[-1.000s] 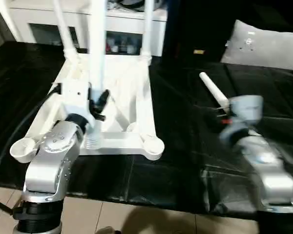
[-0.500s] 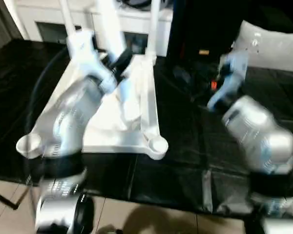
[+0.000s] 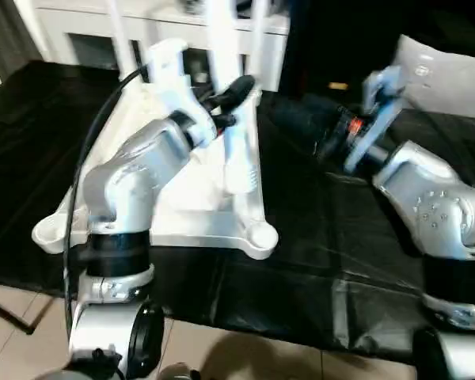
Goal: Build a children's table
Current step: Pick table leg
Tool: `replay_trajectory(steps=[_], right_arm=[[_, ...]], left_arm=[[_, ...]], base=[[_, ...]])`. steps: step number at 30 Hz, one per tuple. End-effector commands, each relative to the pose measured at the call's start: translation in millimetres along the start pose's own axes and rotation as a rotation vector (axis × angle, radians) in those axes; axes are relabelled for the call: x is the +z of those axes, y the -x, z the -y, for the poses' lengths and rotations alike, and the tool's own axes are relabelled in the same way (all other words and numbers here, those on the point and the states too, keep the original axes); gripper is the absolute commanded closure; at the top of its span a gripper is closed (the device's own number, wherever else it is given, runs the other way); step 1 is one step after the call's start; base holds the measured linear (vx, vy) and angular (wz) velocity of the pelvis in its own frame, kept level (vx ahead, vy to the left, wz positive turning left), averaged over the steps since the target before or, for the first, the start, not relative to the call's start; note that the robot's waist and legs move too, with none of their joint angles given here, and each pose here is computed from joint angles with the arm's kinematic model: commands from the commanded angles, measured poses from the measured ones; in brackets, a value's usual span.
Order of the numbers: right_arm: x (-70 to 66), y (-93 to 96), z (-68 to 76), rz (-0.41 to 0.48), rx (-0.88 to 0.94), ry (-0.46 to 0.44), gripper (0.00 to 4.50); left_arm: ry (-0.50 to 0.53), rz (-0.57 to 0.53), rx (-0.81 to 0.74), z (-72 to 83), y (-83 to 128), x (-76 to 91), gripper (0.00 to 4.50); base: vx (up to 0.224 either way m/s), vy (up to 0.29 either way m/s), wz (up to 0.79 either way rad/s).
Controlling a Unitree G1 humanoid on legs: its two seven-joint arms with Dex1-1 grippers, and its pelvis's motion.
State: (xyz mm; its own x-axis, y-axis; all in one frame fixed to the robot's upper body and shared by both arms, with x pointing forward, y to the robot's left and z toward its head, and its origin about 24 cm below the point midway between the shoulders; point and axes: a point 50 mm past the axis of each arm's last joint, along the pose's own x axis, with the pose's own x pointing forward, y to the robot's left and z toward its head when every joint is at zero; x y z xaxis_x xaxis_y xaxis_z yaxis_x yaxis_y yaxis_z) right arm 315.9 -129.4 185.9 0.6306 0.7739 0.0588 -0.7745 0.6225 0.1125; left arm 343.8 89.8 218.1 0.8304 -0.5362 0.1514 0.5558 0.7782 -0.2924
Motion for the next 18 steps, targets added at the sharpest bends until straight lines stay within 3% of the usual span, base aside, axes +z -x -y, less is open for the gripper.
replay_trajectory(steps=[1,3,5,8,13,16,18], right_arm=[[-5.5,-5.8,-12.6,-0.035,0.036,0.03,0.6],[-19.1,-12.6,-19.4,-0.101,0.016,0.062,0.6],[-24.0,-14.5,-21.7,-0.117,0.015,0.064,0.6],[-34.8,-23.0,-22.4,-0.121,-0.056,0.009,0.6],[-39.4,-30.3,-14.2,-0.098,-0.185,0.006,0.94],[-39.7,-34.2,-15.6,-0.078,-0.198,-0.026,1.35],[-40.7,-39.8,-18.3,-0.073,-0.2,-0.03,1.39]], left_arm=[[-0.075,0.035,0.045,6.6,-6,4.3,2.62],[-0.107,0.042,0.079,12.1,-8,0.9,2.62],[-0.117,0.041,0.087,14.4,-8,-0.6,2.62],[-0.19,0.038,0.099,25.3,-11,-5.9,2.62],[-0.263,0.056,0.108,35.9,-14,-8.8,2.62],[-0.307,0.066,0.135,37.7,-14,-9.7,2.62],[-0.319,0.071,0.147,40.2,-15,-10.8,2.62]], base=[[0.0,0.0,0.0],[0.0,0.0,0.0],[0.0,0.0,0.0],[0.0,0.0,0.0],[0.0,0.0,0.0],[0.0,0.0,0.0],[0.0,0.0,0.0]])
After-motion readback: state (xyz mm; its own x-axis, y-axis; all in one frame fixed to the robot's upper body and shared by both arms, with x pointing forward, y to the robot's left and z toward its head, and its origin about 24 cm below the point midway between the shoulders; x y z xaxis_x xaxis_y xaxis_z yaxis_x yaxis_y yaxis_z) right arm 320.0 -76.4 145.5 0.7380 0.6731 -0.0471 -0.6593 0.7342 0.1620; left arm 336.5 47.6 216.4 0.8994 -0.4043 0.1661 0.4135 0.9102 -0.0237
